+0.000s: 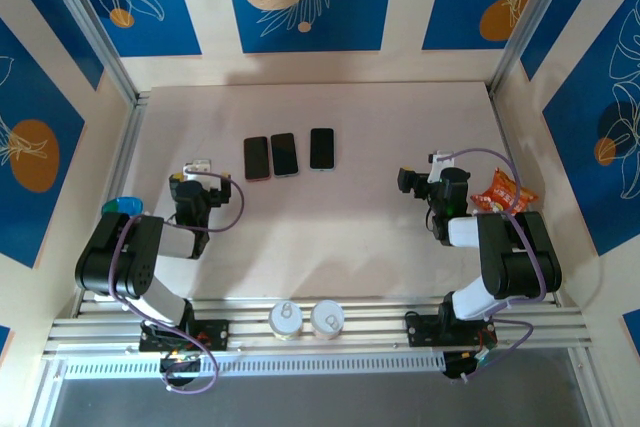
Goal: Put the phone into the phone case
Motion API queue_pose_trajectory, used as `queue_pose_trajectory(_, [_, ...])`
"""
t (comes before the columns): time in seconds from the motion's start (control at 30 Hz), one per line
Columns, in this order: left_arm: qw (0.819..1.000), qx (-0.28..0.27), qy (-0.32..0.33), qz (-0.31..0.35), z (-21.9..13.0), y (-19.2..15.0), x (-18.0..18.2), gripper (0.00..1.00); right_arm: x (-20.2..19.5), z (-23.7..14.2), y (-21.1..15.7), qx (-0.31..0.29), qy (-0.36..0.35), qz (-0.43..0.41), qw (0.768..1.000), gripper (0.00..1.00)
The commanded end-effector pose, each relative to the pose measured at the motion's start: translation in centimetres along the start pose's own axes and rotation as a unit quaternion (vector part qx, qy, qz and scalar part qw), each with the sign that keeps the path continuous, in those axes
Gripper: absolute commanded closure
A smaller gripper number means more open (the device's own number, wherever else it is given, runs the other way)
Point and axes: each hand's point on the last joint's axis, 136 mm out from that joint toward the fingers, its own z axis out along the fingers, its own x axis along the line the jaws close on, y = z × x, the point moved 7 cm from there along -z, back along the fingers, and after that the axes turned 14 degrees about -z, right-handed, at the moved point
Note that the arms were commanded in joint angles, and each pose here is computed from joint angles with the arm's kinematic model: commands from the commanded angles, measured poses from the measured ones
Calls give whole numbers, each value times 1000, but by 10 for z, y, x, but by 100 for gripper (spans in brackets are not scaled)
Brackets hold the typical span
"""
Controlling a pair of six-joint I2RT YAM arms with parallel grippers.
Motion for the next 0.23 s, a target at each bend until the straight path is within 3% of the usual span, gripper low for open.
queue_pose_trajectory(0.0, [1000, -5, -4, -10, 2, 5, 1, 0, -2, 2, 7, -14, -2, -4, 1000, 1])
queue_pose_trajectory(0.2, [1000, -5, -4, -9, 1, 4, 1, 0, -2, 0, 6, -16, 0, -4, 1000, 1])
